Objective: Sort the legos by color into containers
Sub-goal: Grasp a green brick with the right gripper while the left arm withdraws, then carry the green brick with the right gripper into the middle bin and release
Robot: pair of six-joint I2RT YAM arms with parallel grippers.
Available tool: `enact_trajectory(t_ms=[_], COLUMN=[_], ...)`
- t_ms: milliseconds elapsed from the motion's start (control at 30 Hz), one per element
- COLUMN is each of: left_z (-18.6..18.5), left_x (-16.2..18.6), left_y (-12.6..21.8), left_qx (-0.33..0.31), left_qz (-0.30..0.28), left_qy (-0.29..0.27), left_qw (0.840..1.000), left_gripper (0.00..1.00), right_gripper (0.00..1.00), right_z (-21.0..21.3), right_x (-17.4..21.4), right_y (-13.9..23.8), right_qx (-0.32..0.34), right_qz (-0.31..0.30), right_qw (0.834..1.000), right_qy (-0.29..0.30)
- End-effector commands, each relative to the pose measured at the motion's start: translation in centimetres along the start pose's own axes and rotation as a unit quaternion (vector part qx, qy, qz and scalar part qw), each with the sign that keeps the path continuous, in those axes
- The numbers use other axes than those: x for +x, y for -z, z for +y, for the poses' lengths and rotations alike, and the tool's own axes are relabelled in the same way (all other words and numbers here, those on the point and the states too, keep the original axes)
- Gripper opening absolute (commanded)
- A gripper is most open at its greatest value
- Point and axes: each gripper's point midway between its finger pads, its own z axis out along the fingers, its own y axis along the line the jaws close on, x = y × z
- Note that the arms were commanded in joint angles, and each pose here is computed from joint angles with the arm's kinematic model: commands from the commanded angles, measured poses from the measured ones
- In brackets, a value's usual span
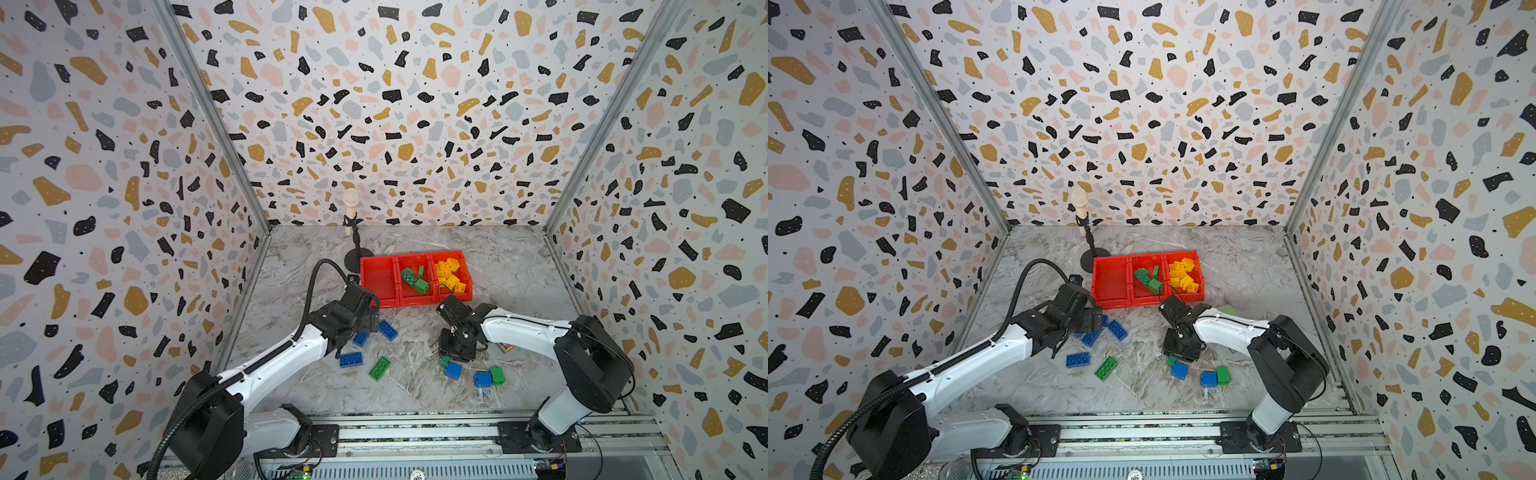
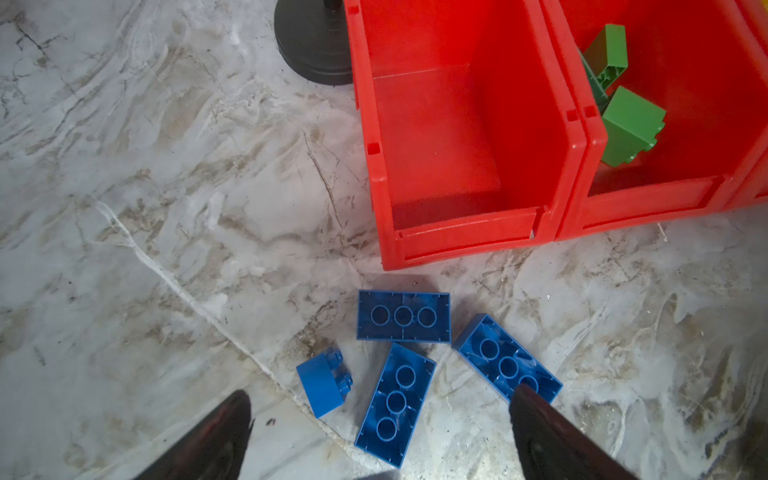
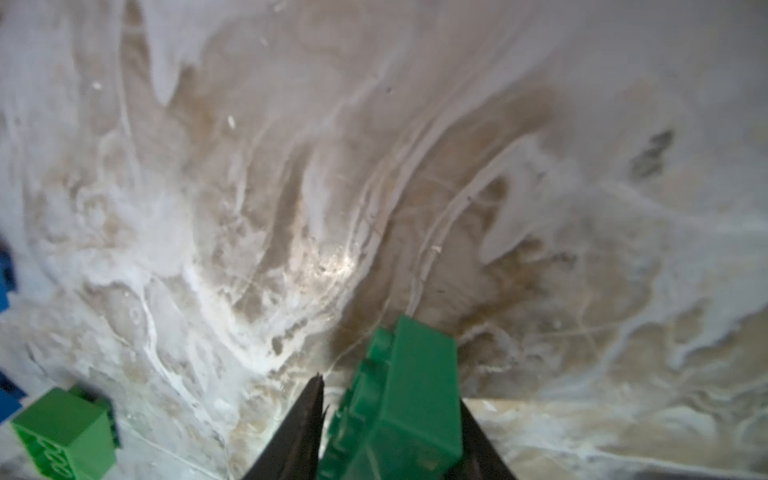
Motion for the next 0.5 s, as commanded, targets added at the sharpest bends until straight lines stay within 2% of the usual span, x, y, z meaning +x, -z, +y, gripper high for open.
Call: enact_trajectory(t_ms=[0,200,467], left_z=[0.3,0.7,1.7], left_x=[0.5,0.7,0.7], left_y=[0.0,0.3,2.0], left_qx=[0.009,0.005,0.004], left_qz=[-0.003,-0.006,-0.028], left_qy=[0.010,0.019,0.068], left_qw=[1.000,1.000,0.997], left_gripper=[0.98,0.98,0.98], right_gripper=[0.31,0.28,0.28], right_z=[1.4,5.2,12.1], right_x=[-0.9,-4.1,-11.9], right_y=[0.7,4.3,8.0], right_qx=[-0.003,-0.019,-0.064], right_qz=[-0.016,-0.062,-0.107], right_qw=[1.000,0.997,0.988], right_qy=[-0.008,0.028,0.095])
